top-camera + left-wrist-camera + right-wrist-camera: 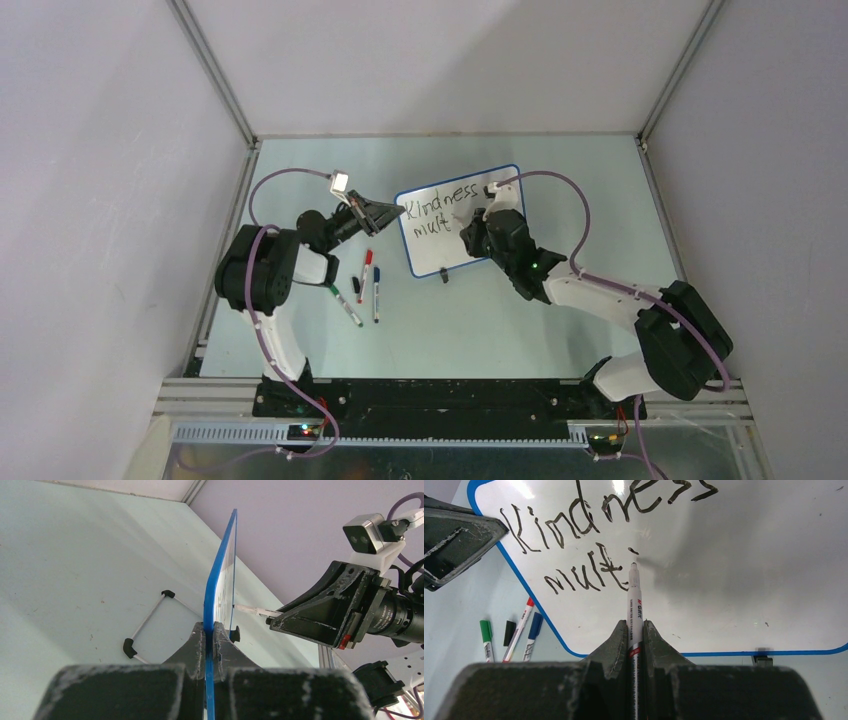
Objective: Write a sentence on the whiteboard
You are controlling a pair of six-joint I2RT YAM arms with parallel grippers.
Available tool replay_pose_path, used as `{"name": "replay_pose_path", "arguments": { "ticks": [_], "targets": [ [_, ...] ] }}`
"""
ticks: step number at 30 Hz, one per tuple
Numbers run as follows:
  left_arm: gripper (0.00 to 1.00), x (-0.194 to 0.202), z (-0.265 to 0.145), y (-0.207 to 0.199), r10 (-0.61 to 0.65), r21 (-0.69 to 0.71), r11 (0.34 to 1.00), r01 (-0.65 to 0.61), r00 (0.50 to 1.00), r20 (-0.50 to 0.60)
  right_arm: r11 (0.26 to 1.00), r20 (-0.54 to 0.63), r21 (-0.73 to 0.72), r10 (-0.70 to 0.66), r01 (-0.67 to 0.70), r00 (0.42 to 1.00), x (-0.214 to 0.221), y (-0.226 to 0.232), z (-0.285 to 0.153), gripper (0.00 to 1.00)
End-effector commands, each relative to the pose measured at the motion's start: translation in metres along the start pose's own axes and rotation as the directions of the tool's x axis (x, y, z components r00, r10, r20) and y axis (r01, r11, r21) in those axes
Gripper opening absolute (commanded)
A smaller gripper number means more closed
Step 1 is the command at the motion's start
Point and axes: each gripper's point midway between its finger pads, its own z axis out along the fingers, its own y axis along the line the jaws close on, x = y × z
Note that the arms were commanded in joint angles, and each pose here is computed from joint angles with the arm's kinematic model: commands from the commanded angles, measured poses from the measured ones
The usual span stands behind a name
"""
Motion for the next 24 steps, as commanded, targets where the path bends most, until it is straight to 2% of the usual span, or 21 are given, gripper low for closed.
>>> {"name": "replay_pose_path", "arguments": {
  "ticks": [1, 24],
  "targets": [
    [0.0, -0.0186, -0.0005, -0.0168, 0.108, 0.045, 0.993, -0.11, 0.993, 0.047, 1.0, 0.013, 0.003, 0.016, -0.016, 1.0, -0.0043, 0.0001, 0.0037, 0.0],
    [0.0, -0.0184, -0.0004, -0.0163, 0.107, 0.045, 0.993, -0.109, 0.993, 0.046, 1.0, 0.002, 0.006, 0.015, -0.015, 1.0, -0.0078, -0.0006, 0.0123, 0.0]
  ]
}}
